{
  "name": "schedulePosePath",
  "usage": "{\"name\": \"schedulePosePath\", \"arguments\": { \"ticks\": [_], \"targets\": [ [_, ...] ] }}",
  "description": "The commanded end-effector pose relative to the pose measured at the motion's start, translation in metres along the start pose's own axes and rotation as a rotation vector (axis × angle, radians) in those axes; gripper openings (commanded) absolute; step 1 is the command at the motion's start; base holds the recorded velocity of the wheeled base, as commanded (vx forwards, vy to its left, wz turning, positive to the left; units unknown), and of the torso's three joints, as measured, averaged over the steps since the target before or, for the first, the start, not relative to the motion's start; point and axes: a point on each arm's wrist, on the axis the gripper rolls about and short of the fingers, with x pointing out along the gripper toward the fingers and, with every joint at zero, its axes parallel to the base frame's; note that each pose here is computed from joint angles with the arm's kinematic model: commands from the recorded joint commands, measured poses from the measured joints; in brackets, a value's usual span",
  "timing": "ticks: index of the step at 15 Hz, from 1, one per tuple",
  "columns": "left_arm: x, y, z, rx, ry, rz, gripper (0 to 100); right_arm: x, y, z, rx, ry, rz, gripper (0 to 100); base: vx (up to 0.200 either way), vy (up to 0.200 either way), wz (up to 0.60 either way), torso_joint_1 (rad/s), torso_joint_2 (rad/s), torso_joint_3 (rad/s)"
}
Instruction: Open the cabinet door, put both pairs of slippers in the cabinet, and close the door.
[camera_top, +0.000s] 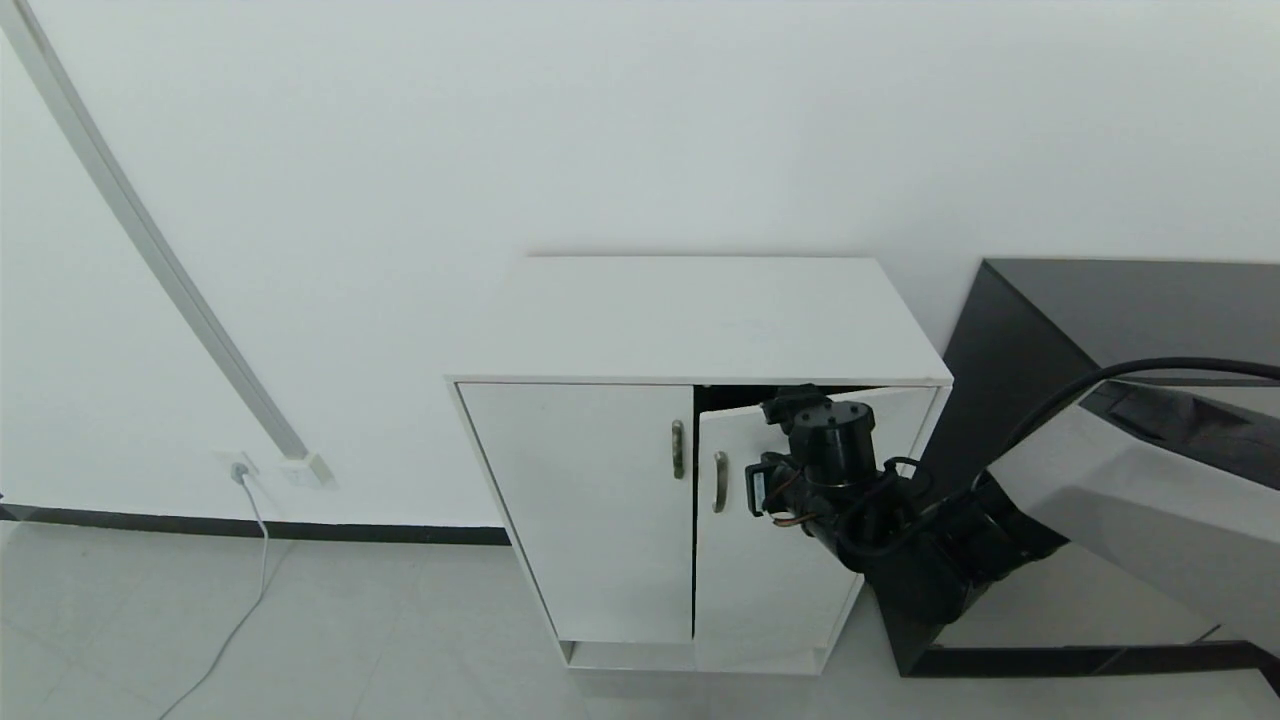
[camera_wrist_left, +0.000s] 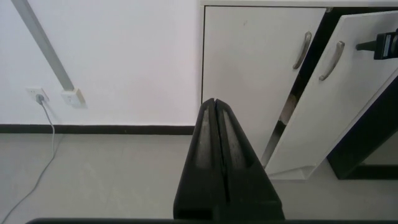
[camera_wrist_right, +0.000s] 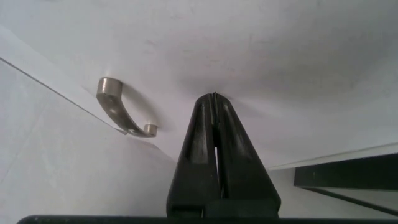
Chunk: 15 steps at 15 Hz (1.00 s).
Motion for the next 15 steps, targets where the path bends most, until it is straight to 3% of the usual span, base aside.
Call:
{"name": "schedulePosePath", "arguments": {
  "ticks": [1,15],
  "targets": [
    [0.0,0.0,0.0,-0.001,0.0,0.0,0,0.006,0.0,-0.002,-0.002,0.01,-0.006,0,0.0,0.0,0.0,0.0,0.0,0.0],
    [0.0,0.0,0.0,-0.001,0.002,0.0,0,0.03,-0.008,-0.001,-0.006,-0.013,-0.037,0,0.0,0.0,0.0,0.0,0.0,0.0]
  ]
}}
